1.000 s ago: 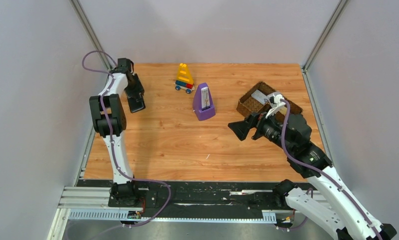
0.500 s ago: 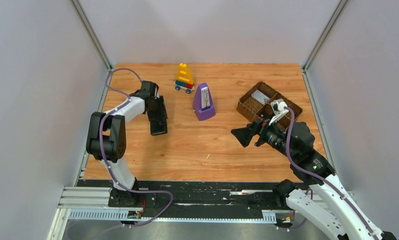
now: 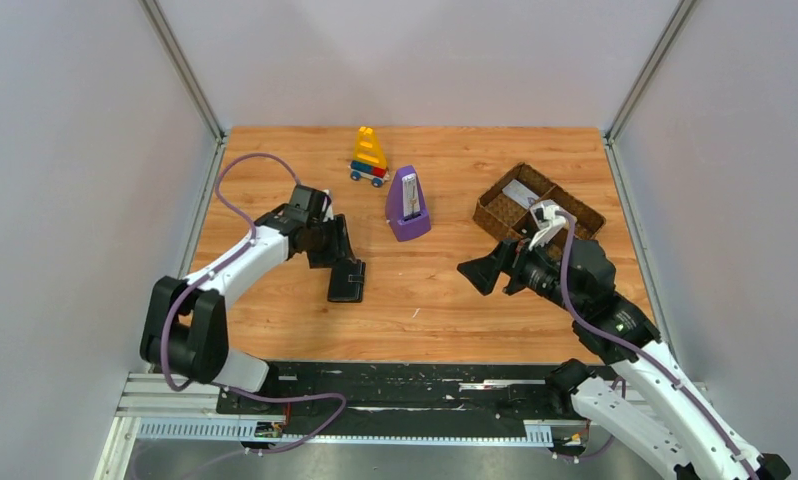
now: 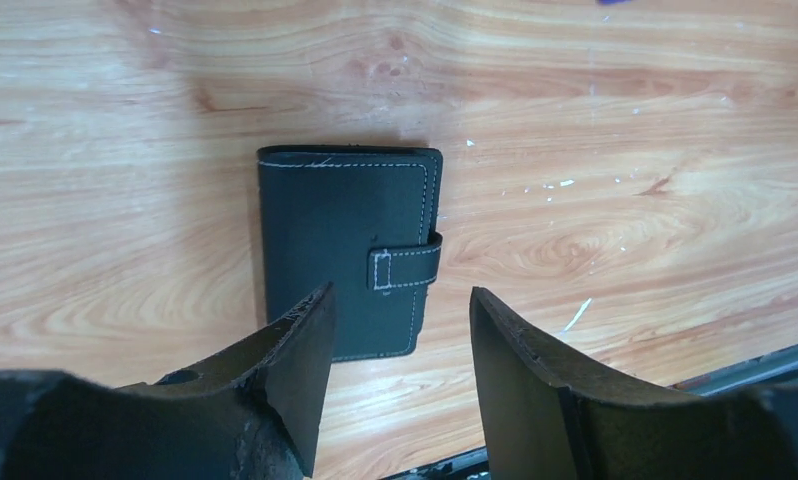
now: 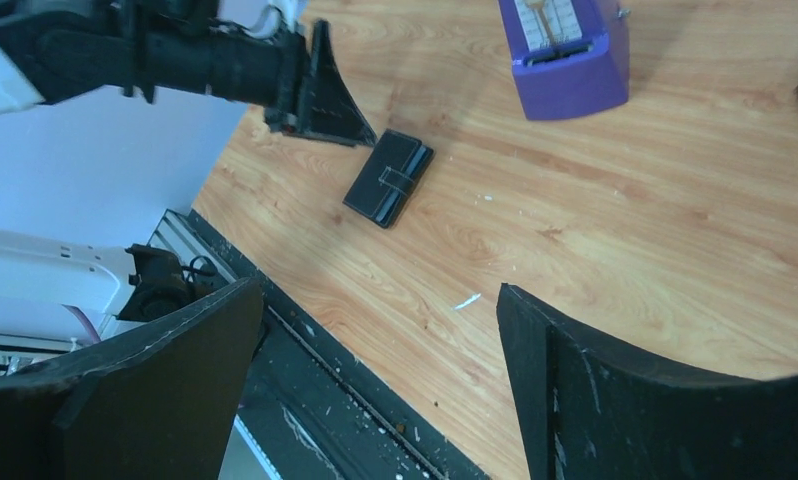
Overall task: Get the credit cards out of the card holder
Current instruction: Move the card holder to the center of the board.
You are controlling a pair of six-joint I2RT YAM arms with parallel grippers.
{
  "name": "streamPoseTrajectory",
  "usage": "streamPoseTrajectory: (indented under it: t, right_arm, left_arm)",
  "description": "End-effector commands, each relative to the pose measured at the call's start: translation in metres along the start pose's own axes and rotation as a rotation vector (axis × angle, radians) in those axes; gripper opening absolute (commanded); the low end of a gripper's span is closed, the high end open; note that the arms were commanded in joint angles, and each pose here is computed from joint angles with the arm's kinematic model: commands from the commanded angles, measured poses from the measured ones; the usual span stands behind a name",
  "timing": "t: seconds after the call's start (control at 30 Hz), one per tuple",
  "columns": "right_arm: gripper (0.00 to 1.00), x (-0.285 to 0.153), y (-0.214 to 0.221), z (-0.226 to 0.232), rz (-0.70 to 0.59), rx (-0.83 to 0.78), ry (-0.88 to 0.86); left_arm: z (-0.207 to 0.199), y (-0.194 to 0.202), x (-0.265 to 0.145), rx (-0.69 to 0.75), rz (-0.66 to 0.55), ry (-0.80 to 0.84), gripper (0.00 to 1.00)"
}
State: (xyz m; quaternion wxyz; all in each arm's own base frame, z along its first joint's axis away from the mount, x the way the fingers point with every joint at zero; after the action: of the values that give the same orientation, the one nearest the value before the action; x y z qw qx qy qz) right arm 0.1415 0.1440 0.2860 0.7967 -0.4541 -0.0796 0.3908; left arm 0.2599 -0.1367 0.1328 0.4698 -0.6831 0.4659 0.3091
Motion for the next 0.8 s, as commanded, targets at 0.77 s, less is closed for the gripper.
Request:
streamPoseTrajectory:
  t: [0.77]
  right_arm:
    - [0.64,0.073,0.058,-0.026,0.254,0.284,-0.033]
  left_arm:
    - [0.033,0.021,0.024,0.041,0.077,-0.101,0.52]
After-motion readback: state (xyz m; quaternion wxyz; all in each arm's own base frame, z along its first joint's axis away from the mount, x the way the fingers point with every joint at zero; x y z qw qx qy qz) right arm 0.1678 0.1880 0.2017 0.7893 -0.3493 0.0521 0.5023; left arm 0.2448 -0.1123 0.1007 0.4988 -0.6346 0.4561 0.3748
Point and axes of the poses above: each gripper's point midway between its finger pads, its own x axis out along the fingers, its own z axis along the line the jaws close on, y = z × x, the point moved 7 cm from there along -x, back along the fingers, and after that the axes turned 3 degrees about x, right-handed, at the moved point
